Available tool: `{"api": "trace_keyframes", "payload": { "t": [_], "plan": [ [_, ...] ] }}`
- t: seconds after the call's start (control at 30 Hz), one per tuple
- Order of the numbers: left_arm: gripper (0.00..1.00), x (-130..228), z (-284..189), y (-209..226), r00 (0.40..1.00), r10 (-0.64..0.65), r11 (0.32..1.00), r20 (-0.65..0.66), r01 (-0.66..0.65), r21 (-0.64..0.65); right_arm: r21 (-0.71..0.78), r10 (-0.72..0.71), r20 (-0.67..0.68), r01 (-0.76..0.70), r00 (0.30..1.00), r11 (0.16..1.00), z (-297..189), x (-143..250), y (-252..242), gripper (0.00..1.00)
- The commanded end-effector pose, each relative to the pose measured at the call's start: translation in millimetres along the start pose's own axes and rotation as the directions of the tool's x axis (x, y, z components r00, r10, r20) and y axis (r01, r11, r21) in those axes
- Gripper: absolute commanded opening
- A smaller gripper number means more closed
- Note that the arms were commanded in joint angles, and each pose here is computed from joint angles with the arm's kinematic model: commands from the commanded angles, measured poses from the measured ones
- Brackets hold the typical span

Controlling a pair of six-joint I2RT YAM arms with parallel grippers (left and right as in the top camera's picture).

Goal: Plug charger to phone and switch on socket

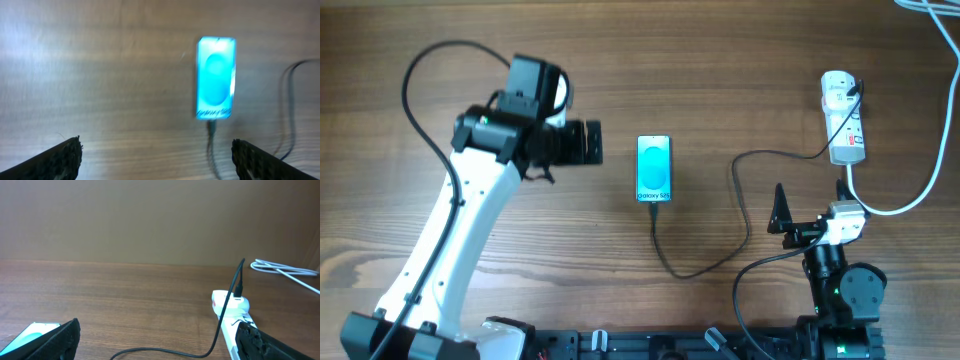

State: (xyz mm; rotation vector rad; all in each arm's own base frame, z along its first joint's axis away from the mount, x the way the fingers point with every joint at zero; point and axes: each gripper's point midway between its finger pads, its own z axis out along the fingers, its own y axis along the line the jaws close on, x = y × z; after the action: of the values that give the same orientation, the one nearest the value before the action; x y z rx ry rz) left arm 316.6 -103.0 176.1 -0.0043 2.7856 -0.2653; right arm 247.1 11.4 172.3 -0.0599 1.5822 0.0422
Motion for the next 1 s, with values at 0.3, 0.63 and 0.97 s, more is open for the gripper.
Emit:
{"api": "trace_keyframes", "payload": {
  "t": [0.3,0.63,0.97],
  "plan": [
    [1.0,10,-12,19,0.98,0.049,0.998,0.194,-0.055,0.025,0.011,0.014,0.014,-0.014,1.0,1.0,-1,-3,-2,1.0],
    [1.0,37,-2,41,0.928,0.172,0.978,0.33,-0.201,0.055,0.011,0.014,0.014,-0.014,1.0,1.0,-1,-3,-2,1.0],
    [1.0,48,-19,63,0.829,0.14,0.986,0.542,-0.169,0.003,0.011,0.014,0.014,-0.014,1.0,1.0,-1,-3,-2,1.0]
  ]
}}
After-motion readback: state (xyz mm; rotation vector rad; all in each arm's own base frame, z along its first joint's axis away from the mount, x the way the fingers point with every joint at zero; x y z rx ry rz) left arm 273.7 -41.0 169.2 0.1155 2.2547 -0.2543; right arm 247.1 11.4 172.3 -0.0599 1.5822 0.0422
